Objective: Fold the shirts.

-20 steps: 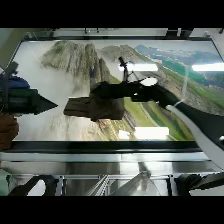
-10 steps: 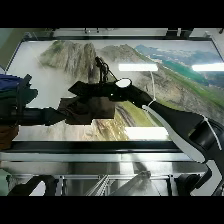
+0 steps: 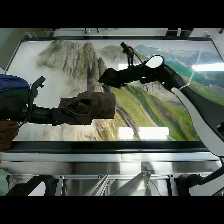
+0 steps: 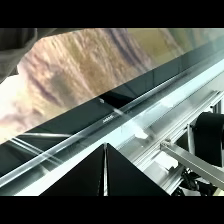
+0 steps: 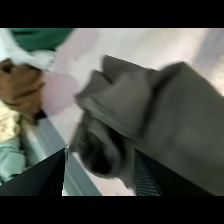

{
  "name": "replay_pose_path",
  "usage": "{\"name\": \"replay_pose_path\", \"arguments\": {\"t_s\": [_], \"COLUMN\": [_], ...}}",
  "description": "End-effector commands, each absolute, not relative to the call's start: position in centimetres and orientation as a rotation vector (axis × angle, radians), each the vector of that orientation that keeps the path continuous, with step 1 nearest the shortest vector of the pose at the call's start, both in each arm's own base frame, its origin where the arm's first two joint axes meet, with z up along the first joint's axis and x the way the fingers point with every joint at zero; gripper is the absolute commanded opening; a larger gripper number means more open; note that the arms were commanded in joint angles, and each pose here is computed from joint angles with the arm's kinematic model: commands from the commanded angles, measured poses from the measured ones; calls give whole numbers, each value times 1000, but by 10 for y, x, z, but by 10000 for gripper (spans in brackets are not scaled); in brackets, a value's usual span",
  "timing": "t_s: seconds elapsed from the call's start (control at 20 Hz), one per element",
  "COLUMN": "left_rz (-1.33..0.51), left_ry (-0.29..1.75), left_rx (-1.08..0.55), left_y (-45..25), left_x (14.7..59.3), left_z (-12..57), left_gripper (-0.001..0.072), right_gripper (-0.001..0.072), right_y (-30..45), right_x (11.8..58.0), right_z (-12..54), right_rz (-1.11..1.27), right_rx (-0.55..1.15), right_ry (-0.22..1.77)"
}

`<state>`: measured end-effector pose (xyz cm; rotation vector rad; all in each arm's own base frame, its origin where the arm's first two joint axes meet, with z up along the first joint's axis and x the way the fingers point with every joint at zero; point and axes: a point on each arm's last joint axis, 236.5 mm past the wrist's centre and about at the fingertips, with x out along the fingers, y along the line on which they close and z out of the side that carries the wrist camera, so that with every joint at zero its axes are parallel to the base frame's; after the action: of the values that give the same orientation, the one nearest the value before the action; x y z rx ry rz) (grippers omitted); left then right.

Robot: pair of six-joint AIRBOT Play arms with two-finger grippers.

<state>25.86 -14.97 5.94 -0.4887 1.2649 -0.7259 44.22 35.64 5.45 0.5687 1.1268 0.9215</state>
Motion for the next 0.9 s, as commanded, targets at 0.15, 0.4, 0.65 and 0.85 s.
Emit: {"name": "replay_pose_path", "arguments": {"t_s": [0.15, 0.4, 0.65, 0.85], "left_rz": [-737, -745, -756, -760], "left_ry": [1195, 1194, 1210, 1215], "left_rx": [-436, -433, -432, -431], "left_y": [-148, -148, -149, -149], "left_x": [276, 276, 271, 270], "left_z": [87, 90, 90, 90], "left_gripper": [26, 26, 26, 26], "right_gripper": [713, 713, 711, 709], "right_y": [283, 296, 329, 357], "right_x": [418, 399, 397, 399], "right_z": [-33, -67, -80, -83], "right_rz": [631, 629, 686, 746], "right_rx": [420, 538, 679, 778], "right_ry": [1413, 1527, 1541, 1512]}}
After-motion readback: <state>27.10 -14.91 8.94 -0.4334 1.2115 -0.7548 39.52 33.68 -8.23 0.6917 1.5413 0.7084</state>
